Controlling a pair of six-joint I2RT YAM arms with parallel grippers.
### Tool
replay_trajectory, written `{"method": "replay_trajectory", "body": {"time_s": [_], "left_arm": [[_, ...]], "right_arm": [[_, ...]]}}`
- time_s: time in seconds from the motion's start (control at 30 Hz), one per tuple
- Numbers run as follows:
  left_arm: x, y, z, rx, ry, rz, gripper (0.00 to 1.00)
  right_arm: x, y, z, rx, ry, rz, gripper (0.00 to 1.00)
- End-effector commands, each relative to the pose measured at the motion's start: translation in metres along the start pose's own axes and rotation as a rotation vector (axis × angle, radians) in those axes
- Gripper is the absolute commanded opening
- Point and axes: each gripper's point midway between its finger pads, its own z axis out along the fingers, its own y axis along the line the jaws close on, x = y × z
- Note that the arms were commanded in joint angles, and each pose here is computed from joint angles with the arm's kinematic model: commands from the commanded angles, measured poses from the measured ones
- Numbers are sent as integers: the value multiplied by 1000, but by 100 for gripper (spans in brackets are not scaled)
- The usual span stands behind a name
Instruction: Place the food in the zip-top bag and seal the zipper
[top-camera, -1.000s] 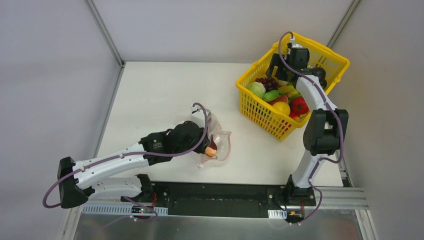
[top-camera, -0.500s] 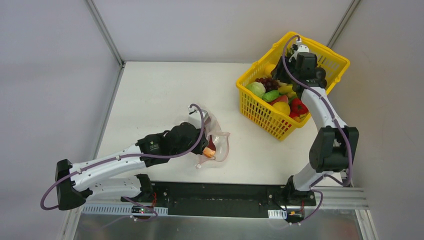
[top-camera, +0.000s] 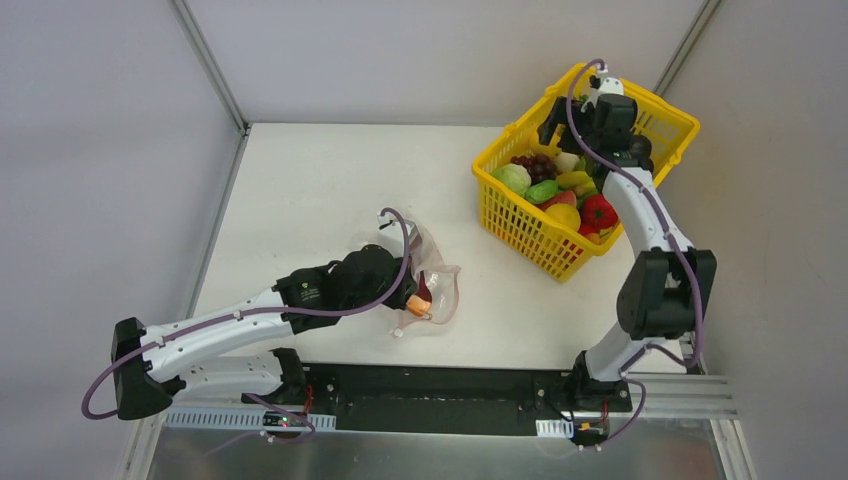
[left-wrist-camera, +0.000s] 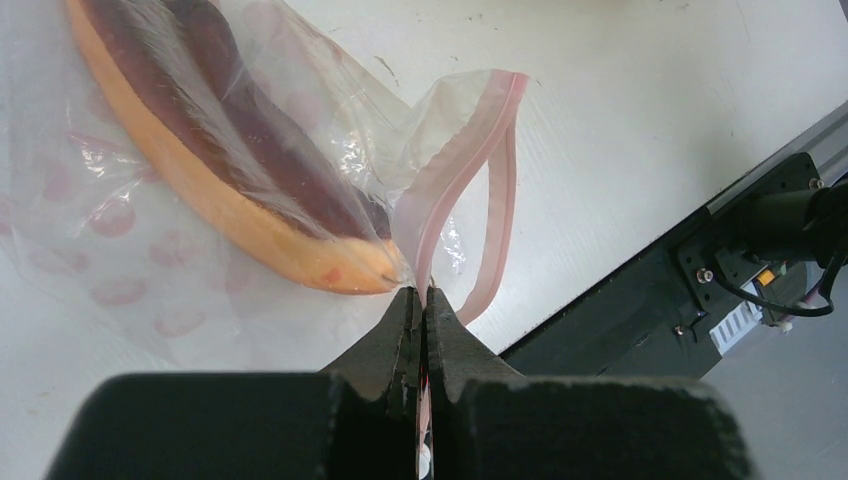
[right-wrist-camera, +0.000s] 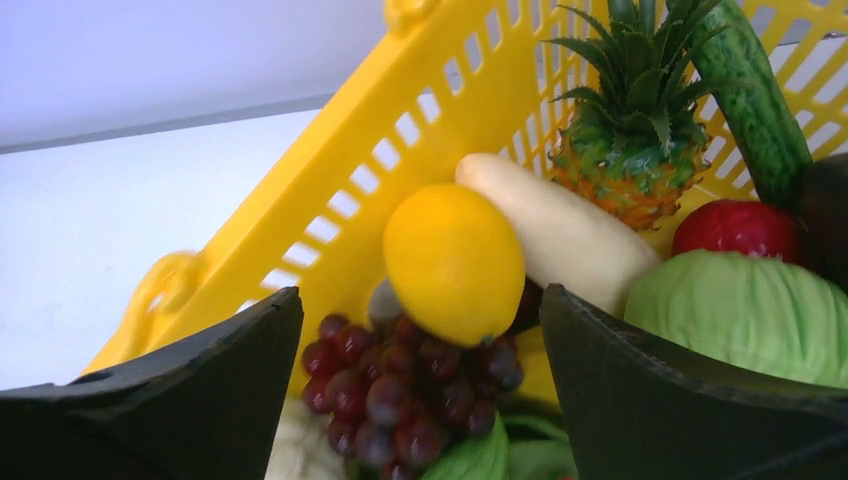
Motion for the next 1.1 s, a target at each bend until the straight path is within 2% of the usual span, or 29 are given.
{"method": "replay_trajectory", "body": {"time_s": [0.0, 0.1, 0.27, 0.3, 0.37, 0.47, 0.53, 0.83, 1.07], "left_arm": [[-8, -6, -3, 22, -27, -13, 0], [-8, -1, -6, 5, -34, -9, 0], [-10, 6, -11, -20, -48, 3, 0], [-10, 7, -11, -23, -46, 4, 0], [-9, 7, -12, -25, -43, 3, 0], [-8, 7, -11, -24, -44, -4, 0], [-8, 7, -11, -22, -42, -9, 0], [-8, -1, -6, 2, -38, -39, 0], [-9, -5, -3, 12, -32, -44, 0]], "right_arm": [[2, -16, 27, 38, 66, -44, 94], [16, -24, 43, 44, 143, -73, 95], [33, -20, 61, -40, 211, -111, 96], [31, -18, 62, -59, 207, -108, 93], [28, -13, 63, -86, 195, -95, 79], [24, -9, 61, -104, 190, -83, 69], [20, -11, 58, -80, 177, -71, 56], [-18, 0, 4, -68, -2, -48, 38], [-44, 17, -63, -92, -150, 30, 36]]}}
